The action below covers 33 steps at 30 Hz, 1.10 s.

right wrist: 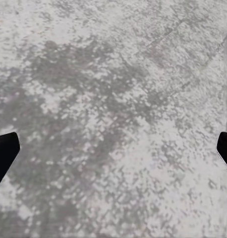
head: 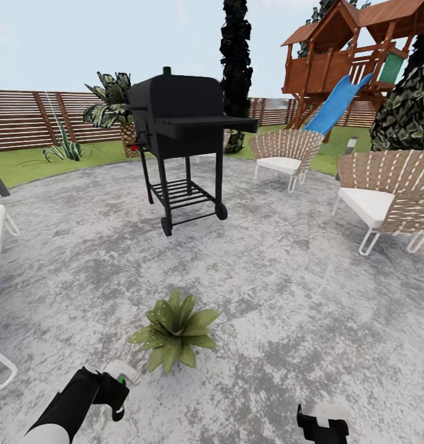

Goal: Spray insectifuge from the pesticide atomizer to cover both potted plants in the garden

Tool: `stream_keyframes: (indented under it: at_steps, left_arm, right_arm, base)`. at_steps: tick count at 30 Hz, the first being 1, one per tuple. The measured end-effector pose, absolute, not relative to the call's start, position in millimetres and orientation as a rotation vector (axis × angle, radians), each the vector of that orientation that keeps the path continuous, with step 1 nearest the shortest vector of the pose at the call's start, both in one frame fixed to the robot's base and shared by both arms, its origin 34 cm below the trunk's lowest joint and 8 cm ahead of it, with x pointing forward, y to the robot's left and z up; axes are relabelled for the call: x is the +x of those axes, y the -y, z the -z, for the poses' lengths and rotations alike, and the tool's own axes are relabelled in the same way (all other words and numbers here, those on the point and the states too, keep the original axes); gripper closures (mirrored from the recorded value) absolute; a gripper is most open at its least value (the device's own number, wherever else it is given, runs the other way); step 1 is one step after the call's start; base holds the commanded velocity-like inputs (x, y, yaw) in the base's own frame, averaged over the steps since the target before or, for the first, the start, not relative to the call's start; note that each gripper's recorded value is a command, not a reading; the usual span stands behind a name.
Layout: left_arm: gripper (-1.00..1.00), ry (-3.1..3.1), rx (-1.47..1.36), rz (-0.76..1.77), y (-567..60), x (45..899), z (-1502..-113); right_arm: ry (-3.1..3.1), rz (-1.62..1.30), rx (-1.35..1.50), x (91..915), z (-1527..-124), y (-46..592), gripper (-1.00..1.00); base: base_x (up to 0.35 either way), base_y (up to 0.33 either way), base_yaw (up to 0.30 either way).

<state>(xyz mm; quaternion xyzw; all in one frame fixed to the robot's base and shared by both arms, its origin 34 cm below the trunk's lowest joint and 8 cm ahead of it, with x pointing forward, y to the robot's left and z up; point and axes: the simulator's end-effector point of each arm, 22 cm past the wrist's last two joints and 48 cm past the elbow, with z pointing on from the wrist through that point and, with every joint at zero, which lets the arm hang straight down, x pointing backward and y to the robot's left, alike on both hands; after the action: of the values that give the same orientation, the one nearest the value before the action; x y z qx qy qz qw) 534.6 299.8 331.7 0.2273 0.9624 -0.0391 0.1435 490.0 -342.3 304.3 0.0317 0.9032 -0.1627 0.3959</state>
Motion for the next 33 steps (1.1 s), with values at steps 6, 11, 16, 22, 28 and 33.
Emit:
stream_keyframes:
  at_steps: [6,11,16,22,28,33]
  left_arm:
    - [1.00,-2.776,0.652,0.112,-300.9,534.4,-331.6]
    - [1.00,-2.777,0.661,0.108,-301.3,534.1,-331.5]
    - [1.00,-2.777,0.659,0.109,-301.3,534.2,-331.6]
    - [1.00,-2.778,0.652,0.108,-302.4,534.2,-331.6]
    - [1.00,-2.778,0.651,0.106,-302.8,534.3,-331.6]
    - [1.00,-2.779,0.643,0.108,-303.3,534.2,-331.9]
  right_arm:
    - [-2.290,0.409,0.081,490.0,-304.0,340.3,-1.00]
    - [-2.291,0.409,0.081,489.9,-303.9,340.2,-1.00]
    - [-2.290,0.410,0.081,489.9,-303.9,340.8,-1.00]
    - [-2.290,0.412,0.081,489.9,-304.1,341.7,-1.00]
    - [-2.290,0.411,0.082,489.9,-304.0,340.7,-1.00]
    - [-2.290,0.411,0.082,489.9,-304.2,340.5,-1.00]
  base:
    - [0.000,-0.269,0.175]
    - [0.000,-0.123,0.265]
    - [0.000,-0.022,0.210]
    - [0.000,-0.233,0.015]
    - [0.001,-0.256,0.194]
    - [0.139,-0.124,0.273]
